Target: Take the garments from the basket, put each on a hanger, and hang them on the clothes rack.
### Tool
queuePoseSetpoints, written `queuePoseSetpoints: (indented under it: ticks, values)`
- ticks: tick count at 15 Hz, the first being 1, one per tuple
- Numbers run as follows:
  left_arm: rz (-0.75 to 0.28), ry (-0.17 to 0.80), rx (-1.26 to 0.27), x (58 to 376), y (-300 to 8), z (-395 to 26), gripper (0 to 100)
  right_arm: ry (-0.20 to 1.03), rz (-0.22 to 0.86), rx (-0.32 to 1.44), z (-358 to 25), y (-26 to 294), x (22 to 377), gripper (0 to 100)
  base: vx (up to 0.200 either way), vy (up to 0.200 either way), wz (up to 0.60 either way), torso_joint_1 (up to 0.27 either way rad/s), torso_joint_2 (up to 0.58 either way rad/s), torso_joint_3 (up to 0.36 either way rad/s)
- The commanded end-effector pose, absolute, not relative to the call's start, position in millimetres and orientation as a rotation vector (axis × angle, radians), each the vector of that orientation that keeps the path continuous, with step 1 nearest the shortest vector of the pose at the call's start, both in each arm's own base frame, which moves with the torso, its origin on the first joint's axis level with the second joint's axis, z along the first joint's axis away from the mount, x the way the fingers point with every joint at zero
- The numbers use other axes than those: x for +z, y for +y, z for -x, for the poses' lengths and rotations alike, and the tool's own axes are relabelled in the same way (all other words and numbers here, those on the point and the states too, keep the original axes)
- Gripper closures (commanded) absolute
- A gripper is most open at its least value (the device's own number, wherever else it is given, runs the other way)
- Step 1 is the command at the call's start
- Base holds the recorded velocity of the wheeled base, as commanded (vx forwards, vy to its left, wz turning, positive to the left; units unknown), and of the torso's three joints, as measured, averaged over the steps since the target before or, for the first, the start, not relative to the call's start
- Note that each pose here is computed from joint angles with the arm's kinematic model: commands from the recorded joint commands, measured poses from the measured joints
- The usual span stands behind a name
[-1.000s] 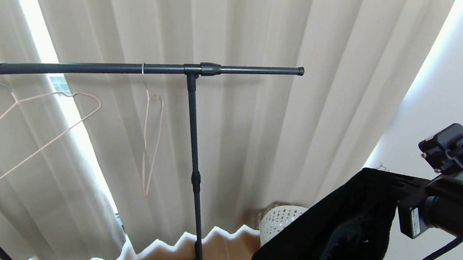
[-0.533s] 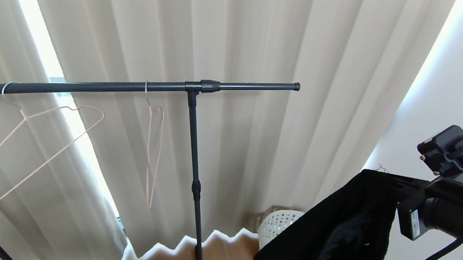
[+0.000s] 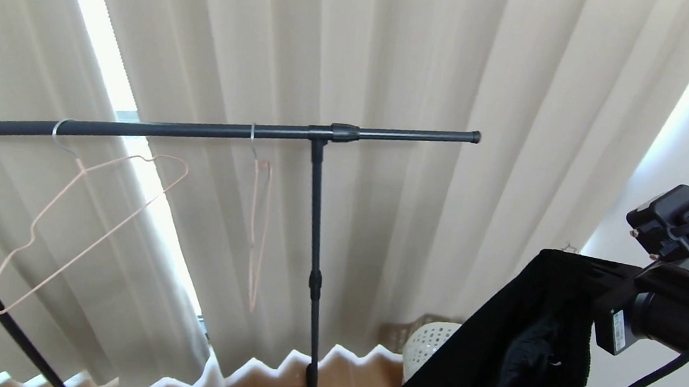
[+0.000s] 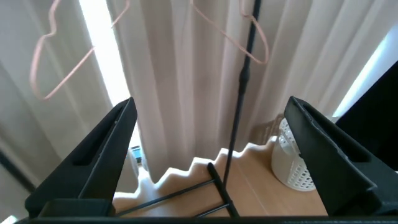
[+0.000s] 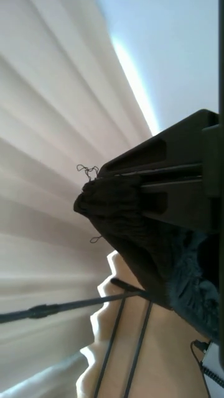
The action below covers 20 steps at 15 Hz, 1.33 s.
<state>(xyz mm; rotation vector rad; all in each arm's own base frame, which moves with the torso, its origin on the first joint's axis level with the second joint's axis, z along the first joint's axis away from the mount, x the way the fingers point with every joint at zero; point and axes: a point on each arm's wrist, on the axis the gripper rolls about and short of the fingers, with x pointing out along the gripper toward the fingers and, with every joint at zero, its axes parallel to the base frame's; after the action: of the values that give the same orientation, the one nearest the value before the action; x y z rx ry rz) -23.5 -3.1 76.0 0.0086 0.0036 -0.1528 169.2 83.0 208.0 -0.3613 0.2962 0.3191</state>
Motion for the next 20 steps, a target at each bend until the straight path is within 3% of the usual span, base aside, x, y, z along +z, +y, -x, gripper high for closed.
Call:
queuePoseSetpoints:
  ticks: [1,5,11,20]
  values:
    - [-0.009,0.004,-0.155,76.1,-3.1,23.5,0,0.298,0.362,0.32,-169.6,83.3,207.6,100,0.0,0.0,0.6,0.022,0.01,-0.002]
    - [-0.009,0.004,-0.158,76.1,-3.2,23.5,0,0.301,0.363,0.32,-169.4,83.2,206.7,100,-0.05,0.0,0.0,0.002,0.0,-0.001]
    - [-0.009,0.002,-0.16,76.5,-3.2,23.7,0,0.302,0.364,0.321,-169.3,83.2,206.3,100,-0.2,0.2,0.0,0.002,0.0,0.001]
    - [-0.009,0.002,-0.16,76.5,-3.2,23.7,0,0.301,0.363,0.32,-169.0,83.0,206.6,100,0.0,0.2,0.0,0.004,0.0,0.002]
